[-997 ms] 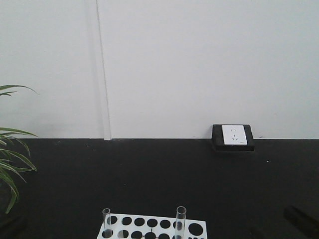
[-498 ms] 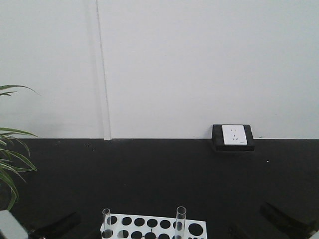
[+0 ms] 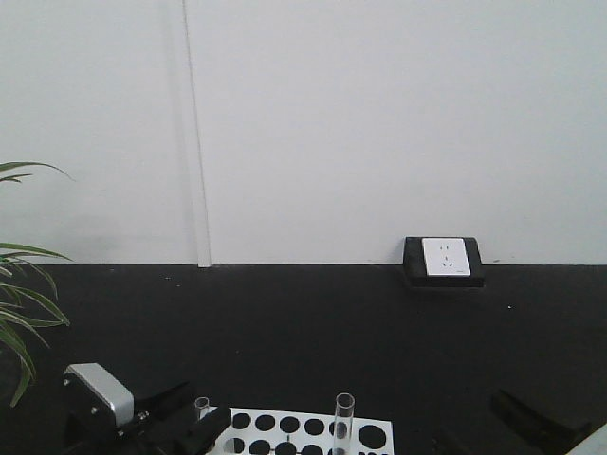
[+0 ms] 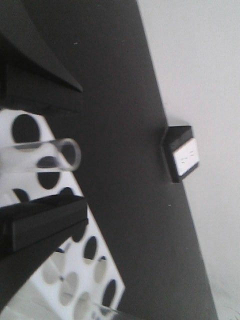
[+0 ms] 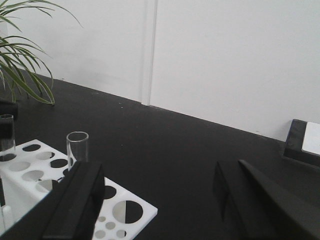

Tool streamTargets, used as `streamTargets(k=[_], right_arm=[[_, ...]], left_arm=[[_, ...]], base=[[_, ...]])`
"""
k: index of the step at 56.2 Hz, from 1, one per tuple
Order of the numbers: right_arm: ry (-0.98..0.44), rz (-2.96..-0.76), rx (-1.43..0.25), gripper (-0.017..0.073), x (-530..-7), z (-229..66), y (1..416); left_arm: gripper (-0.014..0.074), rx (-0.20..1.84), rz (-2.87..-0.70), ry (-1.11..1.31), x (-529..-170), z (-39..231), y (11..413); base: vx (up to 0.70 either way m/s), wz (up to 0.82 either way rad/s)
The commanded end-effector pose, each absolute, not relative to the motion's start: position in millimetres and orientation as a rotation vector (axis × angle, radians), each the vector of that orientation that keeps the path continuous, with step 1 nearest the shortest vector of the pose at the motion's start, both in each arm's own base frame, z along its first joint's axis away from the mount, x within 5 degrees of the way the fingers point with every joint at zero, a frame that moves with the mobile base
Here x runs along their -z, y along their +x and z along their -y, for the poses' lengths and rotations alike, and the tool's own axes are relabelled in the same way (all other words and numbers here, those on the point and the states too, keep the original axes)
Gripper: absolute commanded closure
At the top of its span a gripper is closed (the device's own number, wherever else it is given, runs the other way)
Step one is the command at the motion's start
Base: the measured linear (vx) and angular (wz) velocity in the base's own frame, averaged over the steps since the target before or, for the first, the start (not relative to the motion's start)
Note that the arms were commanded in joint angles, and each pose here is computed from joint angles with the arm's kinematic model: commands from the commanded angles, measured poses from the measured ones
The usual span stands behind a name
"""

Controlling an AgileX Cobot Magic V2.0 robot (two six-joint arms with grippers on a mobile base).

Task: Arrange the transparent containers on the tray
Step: 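Close both grippers around clear glass tubes standing in the rack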

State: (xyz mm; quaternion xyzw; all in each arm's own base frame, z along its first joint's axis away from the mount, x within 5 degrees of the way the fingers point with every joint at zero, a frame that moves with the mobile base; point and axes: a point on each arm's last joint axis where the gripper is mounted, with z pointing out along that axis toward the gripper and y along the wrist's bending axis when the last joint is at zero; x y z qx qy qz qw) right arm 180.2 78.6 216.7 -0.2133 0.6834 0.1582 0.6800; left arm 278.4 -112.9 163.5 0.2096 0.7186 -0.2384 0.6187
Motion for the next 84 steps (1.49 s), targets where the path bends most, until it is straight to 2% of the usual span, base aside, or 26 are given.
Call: streamTargets(k=[1, 8, 25, 39, 47, 58, 70, 76, 84], right_arm=[[-0.445, -1.389, -0.368, 0.0048, -236, -80, 183], [-0.443, -1.384, -0.365, 0.0048, -239, -80, 185], [-0.444, -1.39, -0.364, 0.0048, -239, -80, 185], [-0.446, -1.421, -0.36, 0.0048, -236, -80, 186], [-0.458, -1.45, -0.36, 0.0048, -234, -81, 186], [-0.58, -1.464, -0.368, 0.0048, -242, -90, 193], [-0.671, -1.496, -0.475, 0.0048, -240, -106, 209], [-0.693, -1.495, -0.558, 0.0048, -230, -114, 217], [-0.704, -1.469, -0.672, 0.0048, -210, -128, 239]], left_arm=[[0.0155, 0.585, -1.535, 0.444, -179, 117, 283], [0.0244, 0.588, -1.555, 0.442, -171, 117, 285], [0.0603, 0.606, -1.496, 0.435, -176, 118, 284], [0.0601, 0.64, -1.429, 0.404, -200, 116, 279], [0.0599, 0.623, -1.392, 0.389, -231, 111, 270], [0.0598, 0.518, -1.367, 0.398, -286, 104, 261], [0.0598, 0.471, -1.283, 0.34, -363, 95, 252], [0.0598, 0.437, -1.274, 0.354, -378, 93, 246], [0.0598, 0.445, -1.301, 0.33, -379, 91, 244]], base=[[0.0, 0.0], [0.0, 0.0], [0.0, 0.0], [0.0, 0.0], [0.0, 0.0], [0.0, 0.0], [0.0, 0.0], [0.0, 0.0], [0.0, 0.0]])
